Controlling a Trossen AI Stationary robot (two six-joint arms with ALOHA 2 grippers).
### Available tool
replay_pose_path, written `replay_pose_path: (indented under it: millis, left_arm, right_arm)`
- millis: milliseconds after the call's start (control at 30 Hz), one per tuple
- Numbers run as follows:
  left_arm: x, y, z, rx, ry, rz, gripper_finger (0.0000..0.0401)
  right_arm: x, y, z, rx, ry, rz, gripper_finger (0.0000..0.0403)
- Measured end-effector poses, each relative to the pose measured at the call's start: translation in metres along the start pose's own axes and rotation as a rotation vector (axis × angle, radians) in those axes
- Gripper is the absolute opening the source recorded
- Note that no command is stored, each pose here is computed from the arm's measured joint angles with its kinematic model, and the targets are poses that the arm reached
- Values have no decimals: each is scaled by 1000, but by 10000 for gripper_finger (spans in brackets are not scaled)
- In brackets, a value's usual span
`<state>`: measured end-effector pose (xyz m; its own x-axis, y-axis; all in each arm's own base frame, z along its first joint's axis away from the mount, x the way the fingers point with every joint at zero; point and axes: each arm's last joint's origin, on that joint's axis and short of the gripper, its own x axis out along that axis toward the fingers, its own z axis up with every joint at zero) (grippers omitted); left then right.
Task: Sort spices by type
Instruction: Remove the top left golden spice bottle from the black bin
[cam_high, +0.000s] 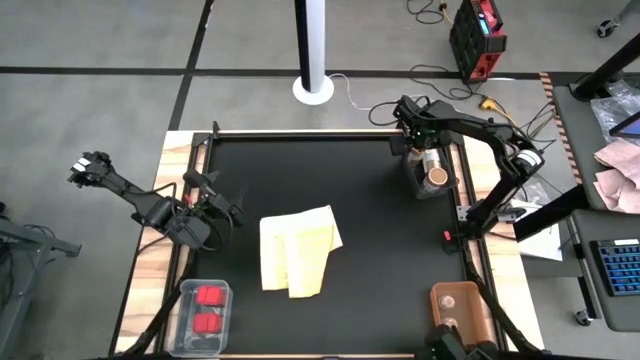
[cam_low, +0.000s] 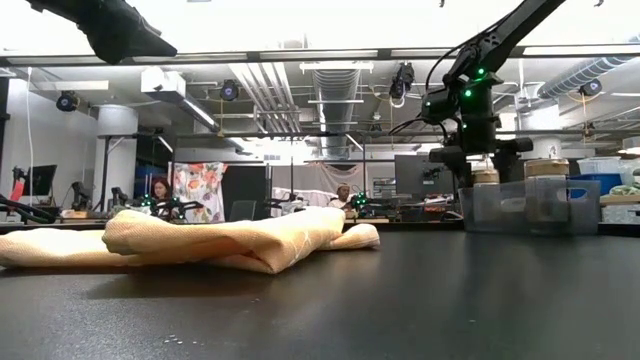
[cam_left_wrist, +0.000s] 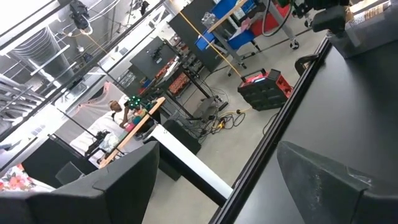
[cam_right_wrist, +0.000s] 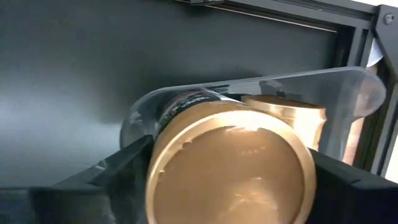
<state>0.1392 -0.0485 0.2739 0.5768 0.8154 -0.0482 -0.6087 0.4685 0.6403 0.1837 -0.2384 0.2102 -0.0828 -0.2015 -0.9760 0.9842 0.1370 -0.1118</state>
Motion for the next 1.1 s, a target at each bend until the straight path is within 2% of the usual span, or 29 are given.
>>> replay_pose_path:
  millis: [133, 433, 767, 933, 1100]
  left_arm:
    - [0, 0, 0, 0, 0, 0, 311]
    - [0, 0, 0, 1, 0, 0, 311]
    - [0, 0, 0, 3, 0, 0, 311]
    - [0, 0, 0, 3, 0, 0, 311]
    - [0, 0, 0, 3, 0, 0, 311]
  right_arm:
    - [-1, 0, 0, 17, -4, 5, 274]
    - [-8, -2, 0, 38, -15, -5, 274]
    - [-75, -6, 10, 67, -152, 55, 274]
    - [-89, 3, 10, 53, -202, 85, 274]
    - [-98, 37, 1, -50, -279, 236, 274]
